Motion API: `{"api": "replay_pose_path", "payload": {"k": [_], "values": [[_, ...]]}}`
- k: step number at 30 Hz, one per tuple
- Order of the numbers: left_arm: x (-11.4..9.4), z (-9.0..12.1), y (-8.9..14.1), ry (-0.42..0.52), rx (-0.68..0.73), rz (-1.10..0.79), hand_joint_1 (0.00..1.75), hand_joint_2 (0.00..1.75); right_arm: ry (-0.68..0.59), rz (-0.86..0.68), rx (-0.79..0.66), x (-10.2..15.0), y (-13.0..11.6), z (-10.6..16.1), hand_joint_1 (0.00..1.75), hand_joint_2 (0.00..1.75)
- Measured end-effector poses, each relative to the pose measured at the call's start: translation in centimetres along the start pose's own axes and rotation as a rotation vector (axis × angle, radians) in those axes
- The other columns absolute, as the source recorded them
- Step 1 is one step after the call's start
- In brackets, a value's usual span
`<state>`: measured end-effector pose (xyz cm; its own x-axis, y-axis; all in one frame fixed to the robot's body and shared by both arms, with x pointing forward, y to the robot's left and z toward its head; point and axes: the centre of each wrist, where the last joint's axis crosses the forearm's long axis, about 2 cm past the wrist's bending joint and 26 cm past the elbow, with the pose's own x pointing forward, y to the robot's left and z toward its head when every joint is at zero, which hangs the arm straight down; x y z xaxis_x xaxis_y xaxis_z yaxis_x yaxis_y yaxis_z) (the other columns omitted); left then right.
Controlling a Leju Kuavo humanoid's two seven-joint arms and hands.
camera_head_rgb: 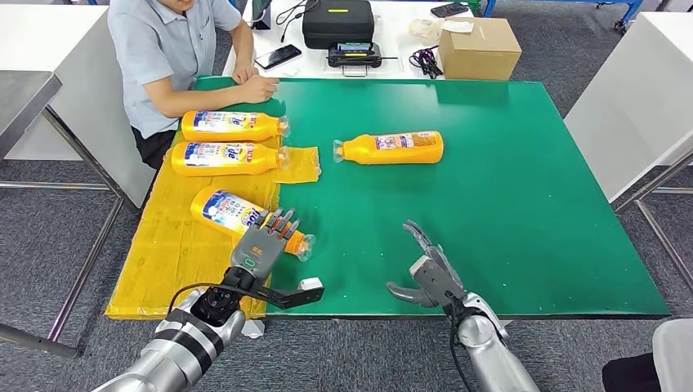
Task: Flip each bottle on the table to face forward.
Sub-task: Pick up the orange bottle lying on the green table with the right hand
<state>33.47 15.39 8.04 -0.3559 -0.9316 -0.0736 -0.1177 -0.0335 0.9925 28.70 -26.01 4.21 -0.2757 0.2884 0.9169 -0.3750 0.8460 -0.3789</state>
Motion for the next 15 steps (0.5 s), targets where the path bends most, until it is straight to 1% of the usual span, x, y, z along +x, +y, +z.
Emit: {"api": "replay_pose_path", "payload": {"k": [15], "values": [[0.10, 0.04, 0.35, -0.003, 0.032, -0.006, 0.00, 1.75, 0.003, -0.001, -0.010, -0.06, 0.00, 0.27, 0.00, 1.75]]}}
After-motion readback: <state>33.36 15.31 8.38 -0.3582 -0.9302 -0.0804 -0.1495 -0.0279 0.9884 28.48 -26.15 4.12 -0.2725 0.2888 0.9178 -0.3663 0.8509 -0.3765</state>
